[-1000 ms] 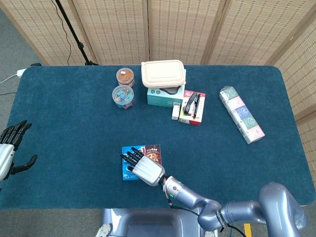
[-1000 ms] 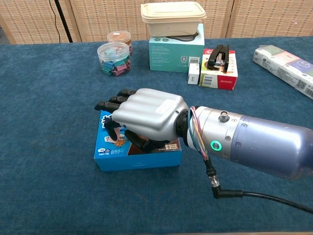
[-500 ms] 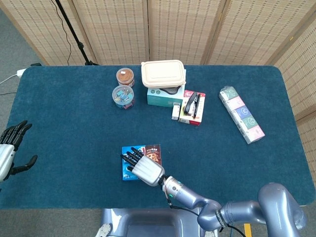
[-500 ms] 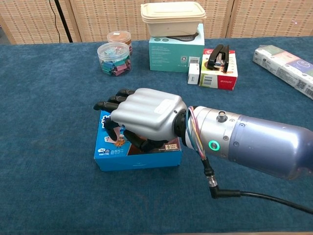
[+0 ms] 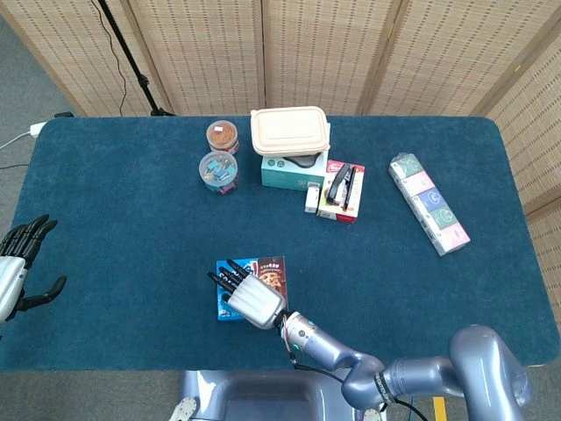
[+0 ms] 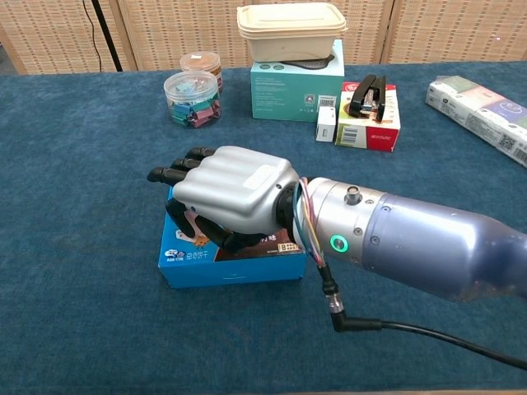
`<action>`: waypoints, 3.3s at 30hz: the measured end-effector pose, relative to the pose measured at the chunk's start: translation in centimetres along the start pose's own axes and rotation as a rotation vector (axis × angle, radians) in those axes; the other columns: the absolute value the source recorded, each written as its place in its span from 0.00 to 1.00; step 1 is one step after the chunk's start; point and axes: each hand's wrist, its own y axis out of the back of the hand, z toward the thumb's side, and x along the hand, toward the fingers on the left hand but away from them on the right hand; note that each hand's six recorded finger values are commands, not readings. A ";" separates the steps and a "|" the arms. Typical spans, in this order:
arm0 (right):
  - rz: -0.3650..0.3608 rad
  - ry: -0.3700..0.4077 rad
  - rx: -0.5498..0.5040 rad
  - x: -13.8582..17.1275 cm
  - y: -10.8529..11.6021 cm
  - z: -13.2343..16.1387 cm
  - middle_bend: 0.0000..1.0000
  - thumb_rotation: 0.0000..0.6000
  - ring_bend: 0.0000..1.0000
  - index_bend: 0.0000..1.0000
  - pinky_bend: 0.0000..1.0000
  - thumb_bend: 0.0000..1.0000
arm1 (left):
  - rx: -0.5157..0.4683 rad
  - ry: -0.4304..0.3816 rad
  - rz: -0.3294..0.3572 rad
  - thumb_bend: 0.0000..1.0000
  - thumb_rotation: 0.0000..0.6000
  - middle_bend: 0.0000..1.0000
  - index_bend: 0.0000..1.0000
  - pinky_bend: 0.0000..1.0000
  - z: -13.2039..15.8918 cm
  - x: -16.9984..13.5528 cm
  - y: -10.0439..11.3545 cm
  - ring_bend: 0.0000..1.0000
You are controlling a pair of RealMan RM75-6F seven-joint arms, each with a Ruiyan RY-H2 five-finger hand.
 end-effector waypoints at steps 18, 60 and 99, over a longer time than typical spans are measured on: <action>-0.022 -0.019 -0.015 -0.7 0.8 -0.2 0.00 1.00 0.00 0.35 0.00 0.84 | 0.003 -0.001 -0.004 0.33 1.00 0.00 0.00 0.00 0.1 -0.1 -0.1 0.00; -0.041 -0.001 0.011 -0.1 1.2 -0.1 0.00 1.00 0.00 0.36 0.00 0.84 | -0.004 -0.003 -0.008 0.33 1.00 0.00 0.00 0.00 0.0 -0.1 -0.1 0.00; -0.036 0.000 0.016 0.2 1.0 -0.1 0.00 1.00 0.00 0.40 0.00 0.84 | -0.007 -0.004 -0.011 0.33 1.00 0.00 0.00 0.00 0.0 -0.2 -0.1 0.00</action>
